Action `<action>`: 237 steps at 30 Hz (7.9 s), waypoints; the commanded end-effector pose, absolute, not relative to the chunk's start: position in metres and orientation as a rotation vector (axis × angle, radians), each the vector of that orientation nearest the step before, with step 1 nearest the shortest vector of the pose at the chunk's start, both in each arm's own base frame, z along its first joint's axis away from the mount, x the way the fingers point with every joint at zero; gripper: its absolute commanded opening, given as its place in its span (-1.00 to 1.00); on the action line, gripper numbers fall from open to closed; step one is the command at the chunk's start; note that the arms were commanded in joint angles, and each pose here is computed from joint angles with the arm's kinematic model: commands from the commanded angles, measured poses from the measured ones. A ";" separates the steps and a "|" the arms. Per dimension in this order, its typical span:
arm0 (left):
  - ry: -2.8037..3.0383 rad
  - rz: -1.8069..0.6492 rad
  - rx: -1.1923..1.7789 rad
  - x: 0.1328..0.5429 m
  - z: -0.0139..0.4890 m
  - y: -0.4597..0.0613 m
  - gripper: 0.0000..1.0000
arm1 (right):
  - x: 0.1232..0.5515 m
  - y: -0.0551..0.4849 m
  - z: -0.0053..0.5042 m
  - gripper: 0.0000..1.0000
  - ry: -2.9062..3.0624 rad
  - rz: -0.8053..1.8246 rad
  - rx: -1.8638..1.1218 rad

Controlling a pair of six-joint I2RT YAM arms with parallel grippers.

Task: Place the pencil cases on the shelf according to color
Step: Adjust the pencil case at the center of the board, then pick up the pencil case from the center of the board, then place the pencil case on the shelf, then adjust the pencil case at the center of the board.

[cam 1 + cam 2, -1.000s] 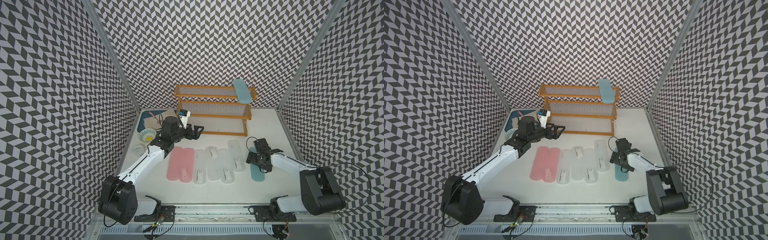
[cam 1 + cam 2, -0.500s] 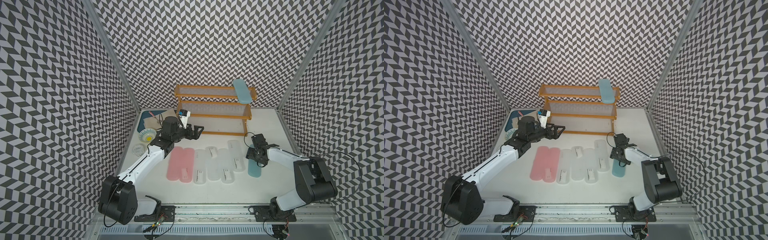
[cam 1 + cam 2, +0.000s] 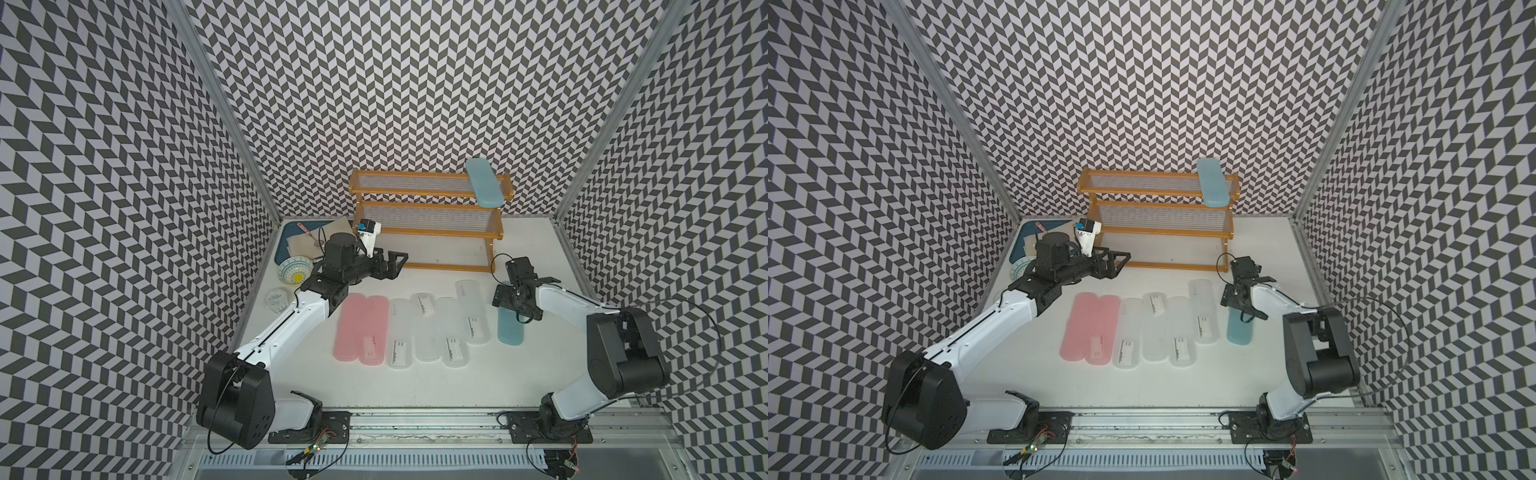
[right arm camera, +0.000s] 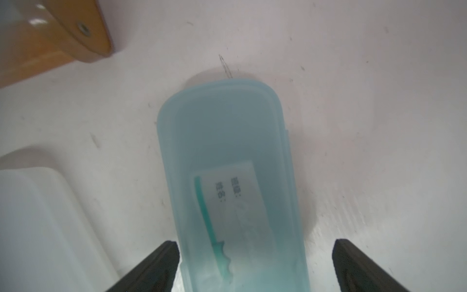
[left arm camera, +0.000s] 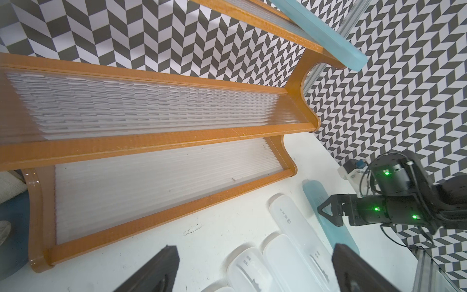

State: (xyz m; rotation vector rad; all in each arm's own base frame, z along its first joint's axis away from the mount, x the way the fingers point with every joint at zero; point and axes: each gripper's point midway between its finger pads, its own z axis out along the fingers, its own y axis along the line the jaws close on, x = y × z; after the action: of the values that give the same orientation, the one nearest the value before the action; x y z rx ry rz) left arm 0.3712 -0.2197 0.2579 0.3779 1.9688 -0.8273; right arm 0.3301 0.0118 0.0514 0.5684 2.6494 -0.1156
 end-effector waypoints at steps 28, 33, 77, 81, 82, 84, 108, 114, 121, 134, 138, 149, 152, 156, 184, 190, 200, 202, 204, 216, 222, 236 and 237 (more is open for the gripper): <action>1.919 -0.814 0.394 0.368 0.273 -0.220 0.99 | 0.265 0.042 0.030 0.57 2.701 0.035 0.586; 1.915 -0.773 0.379 0.370 0.273 -0.215 0.99 | 0.272 0.050 0.070 0.36 2.619 0.057 0.551; 1.814 -0.664 0.283 0.442 0.311 -0.186 0.99 | 0.532 0.242 0.382 0.34 1.995 0.412 0.058; 1.824 -0.666 0.298 0.441 0.308 -0.189 0.99 | 0.546 0.246 0.380 0.37 1.967 0.446 0.026; 1.832 -0.668 0.299 0.441 0.306 -0.189 0.99 | 0.549 0.246 0.379 0.39 1.959 0.447 0.024; 1.836 -0.672 0.303 0.441 0.305 -0.190 0.99 | 0.553 0.248 0.376 0.43 1.958 0.449 0.030; 1.856 -0.732 0.311 0.441 0.295 -0.198 0.99 | 0.543 0.256 0.387 0.82 1.964 0.631 0.021; 1.872 -0.666 0.350 0.437 0.288 -0.207 0.99 | 0.512 0.242 0.422 0.83 1.931 0.634 0.020; 1.853 -0.664 0.351 0.419 0.301 -0.215 0.99 | 0.442 0.183 0.432 0.94 1.955 0.467 0.086; 1.958 -0.731 0.110 0.342 0.299 -0.180 0.99 | 0.306 0.141 0.309 0.96 2.106 0.570 0.074; 1.983 -0.728 0.102 0.329 0.291 -0.177 0.99 | 0.283 0.132 0.283 0.98 2.140 0.565 0.076; 1.995 -0.729 0.161 0.316 0.282 -0.193 0.99 | 0.255 0.120 0.217 0.99 2.248 0.526 0.065; 1.985 -0.700 0.171 0.318 0.283 -0.191 0.99 | 0.256 0.117 0.206 0.99 2.270 0.501 0.088; 1.959 -0.664 0.200 0.324 0.284 -0.190 0.99 | 0.260 0.116 0.197 0.99 2.286 0.482 0.122; 1.989 -0.518 0.160 0.389 0.267 -0.138 1.00 | 0.252 0.129 0.060 0.99 2.639 0.407 0.187; 2.007 -0.560 0.096 0.396 0.257 -0.121 0.99 | 0.254 0.135 0.052 0.99 2.641 0.408 0.171; 2.043 -0.599 0.098 0.399 0.245 -0.126 0.99 | 0.251 0.125 0.029 0.99 2.684 0.278 0.216; 2.048 -0.618 0.103 0.400 0.243 -0.128 0.99 | 0.250 0.114 0.027 0.99 2.680 0.203 0.260; 2.050 -0.635 0.114 0.399 0.242 -0.131 0.99 | 0.250 0.102 0.028 0.99 2.665 0.132 0.313; 2.054 -0.659 0.120 0.399 0.240 -0.134 0.99 | 0.270 0.132 0.072 0.99 2.574 0.323 0.096; 2.051 -0.663 0.122 0.398 0.242 -0.135 0.99 | 0.276 0.136 0.061 0.99 2.610 0.285 0.057; 2.059 -0.668 0.126 0.399 0.238 -0.136 0.99 | 0.261 0.127 0.034 0.99 2.660 0.205 0.093; 2.060 -0.672 0.127 0.399 0.238 -0.137 0.99 | 0.260 0.127 0.031 0.99 2.668 0.203 0.098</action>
State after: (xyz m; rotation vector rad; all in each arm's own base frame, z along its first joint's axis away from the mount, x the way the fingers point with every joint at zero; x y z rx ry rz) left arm 0.3943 -0.1335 0.2267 0.1159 2.0917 -0.6540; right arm 0.2593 0.1295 0.0360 0.0655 2.6814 0.2229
